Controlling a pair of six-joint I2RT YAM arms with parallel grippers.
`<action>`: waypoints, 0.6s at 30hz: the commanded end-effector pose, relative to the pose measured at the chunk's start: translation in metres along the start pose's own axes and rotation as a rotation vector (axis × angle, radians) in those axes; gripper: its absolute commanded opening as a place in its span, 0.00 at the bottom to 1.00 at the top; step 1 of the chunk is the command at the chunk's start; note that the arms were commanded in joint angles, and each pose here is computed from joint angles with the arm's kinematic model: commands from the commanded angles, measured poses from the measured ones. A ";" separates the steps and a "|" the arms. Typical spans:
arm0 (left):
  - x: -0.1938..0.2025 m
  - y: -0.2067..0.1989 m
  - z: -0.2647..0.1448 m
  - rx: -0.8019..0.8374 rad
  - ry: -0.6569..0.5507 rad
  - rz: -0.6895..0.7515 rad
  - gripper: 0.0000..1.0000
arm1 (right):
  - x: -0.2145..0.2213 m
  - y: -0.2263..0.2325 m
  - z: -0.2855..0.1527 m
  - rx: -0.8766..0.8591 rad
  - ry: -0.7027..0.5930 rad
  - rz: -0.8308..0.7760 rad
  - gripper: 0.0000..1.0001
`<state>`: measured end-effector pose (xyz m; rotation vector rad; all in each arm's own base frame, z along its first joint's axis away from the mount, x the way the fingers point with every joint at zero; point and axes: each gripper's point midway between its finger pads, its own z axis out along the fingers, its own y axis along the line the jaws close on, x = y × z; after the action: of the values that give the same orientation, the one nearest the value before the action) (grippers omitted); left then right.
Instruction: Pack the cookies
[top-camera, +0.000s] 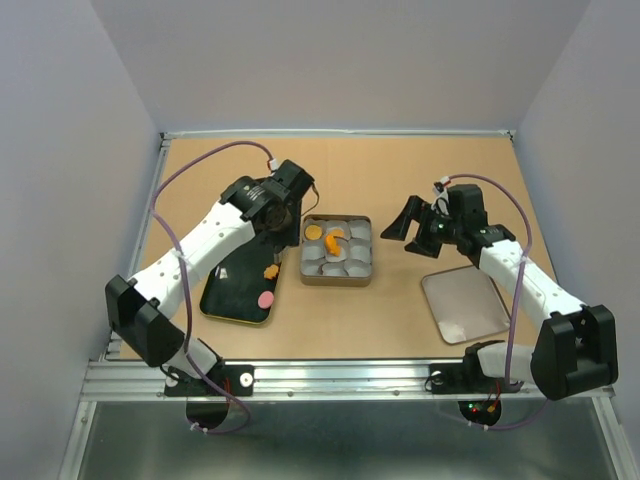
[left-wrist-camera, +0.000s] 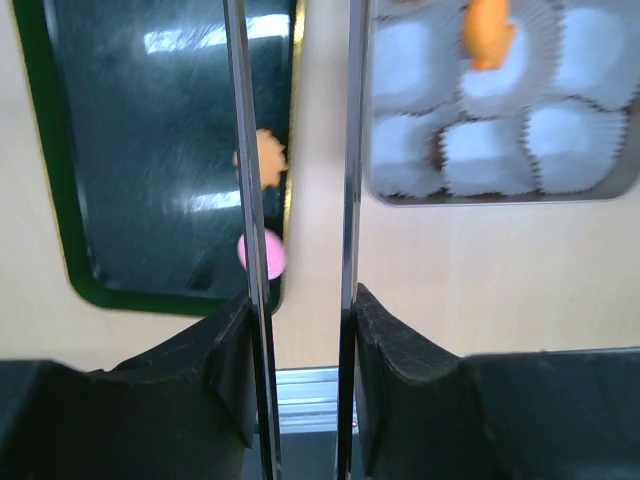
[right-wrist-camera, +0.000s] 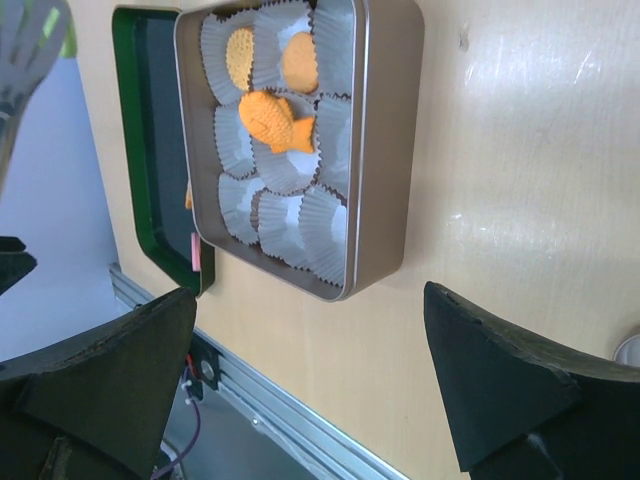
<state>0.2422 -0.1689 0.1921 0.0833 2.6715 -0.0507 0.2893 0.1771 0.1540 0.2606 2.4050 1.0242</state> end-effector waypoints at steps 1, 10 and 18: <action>-0.023 -0.029 -0.017 0.041 -0.047 0.072 0.40 | -0.039 0.021 -0.010 -0.010 -0.121 -0.071 1.00; -0.012 -0.114 -0.003 0.226 -0.012 0.187 0.41 | -0.068 0.004 -0.039 0.154 -0.310 -0.036 1.00; -0.001 -0.150 0.012 0.278 0.011 0.248 0.40 | -0.057 -0.007 -0.032 0.172 -0.269 -0.013 1.00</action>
<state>0.2327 -0.2972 0.1645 0.4719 2.7057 -0.2339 0.3156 0.1361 0.1837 0.3971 2.2602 0.7462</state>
